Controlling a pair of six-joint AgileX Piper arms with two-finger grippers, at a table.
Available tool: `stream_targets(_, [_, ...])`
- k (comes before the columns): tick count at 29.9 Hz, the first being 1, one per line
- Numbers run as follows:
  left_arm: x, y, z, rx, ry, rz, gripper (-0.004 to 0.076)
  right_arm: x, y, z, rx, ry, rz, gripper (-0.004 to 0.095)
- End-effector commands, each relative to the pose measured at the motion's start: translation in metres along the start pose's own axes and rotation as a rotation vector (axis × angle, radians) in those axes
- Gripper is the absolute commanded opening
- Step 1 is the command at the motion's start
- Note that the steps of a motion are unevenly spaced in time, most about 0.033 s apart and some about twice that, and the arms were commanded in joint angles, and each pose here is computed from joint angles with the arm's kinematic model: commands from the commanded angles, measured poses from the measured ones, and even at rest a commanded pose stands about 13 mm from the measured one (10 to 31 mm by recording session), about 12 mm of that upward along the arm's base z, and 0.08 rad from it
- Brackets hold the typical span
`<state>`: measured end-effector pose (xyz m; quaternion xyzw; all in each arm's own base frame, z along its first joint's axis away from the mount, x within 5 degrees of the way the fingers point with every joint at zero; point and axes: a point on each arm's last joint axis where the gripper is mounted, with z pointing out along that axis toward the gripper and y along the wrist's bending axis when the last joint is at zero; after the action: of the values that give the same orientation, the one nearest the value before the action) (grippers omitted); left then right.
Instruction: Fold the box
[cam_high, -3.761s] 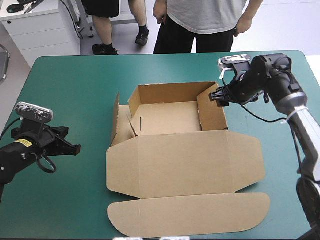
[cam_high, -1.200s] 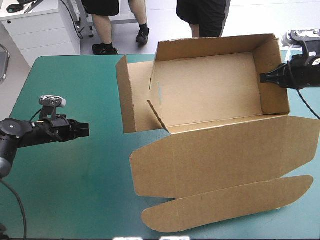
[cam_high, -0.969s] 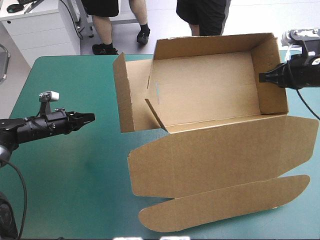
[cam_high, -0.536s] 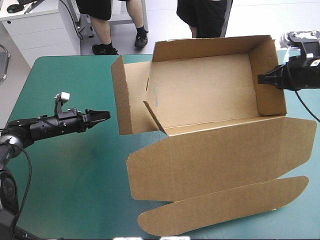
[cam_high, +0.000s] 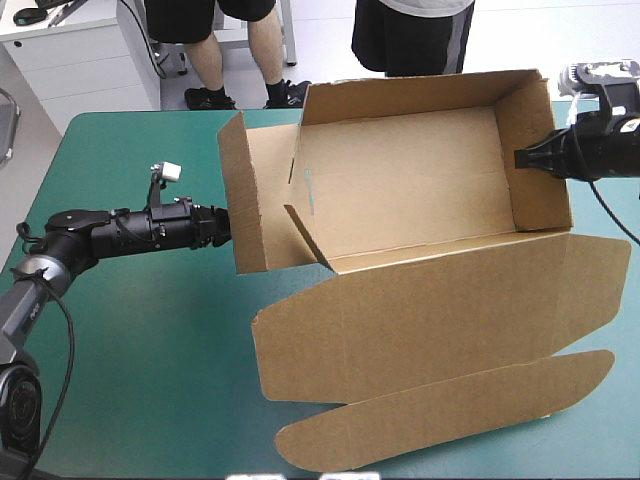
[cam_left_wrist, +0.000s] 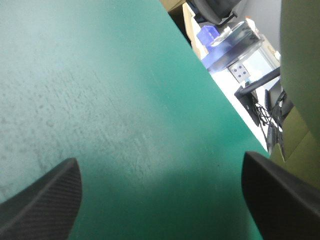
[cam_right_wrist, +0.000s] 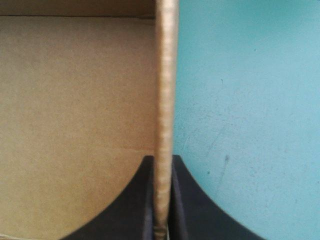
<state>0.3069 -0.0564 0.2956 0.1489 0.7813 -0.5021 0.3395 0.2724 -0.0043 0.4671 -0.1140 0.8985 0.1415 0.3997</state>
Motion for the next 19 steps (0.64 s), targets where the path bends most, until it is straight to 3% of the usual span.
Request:
stream_targets(1, [-0.021, -0.053, -0.016, 0.161, -0.068, 0.078, 0.0618, -0.008, 0.011, -0.017, -0.002, -0.102, -0.002, -0.0012])
stream_targets(8, [-0.032, -0.092, -0.033, 0.186, -0.13, 0.151, 0.0618, -0.017, 0.025, -0.009, 0.036, -0.155, -0.025, -0.0013])
stream_targets(19, [-0.035, -0.109, -0.04, 0.226, -0.188, 0.151, 0.0618, -0.026, 0.053, 0.0, 0.084, -0.236, -0.07, -0.0012])
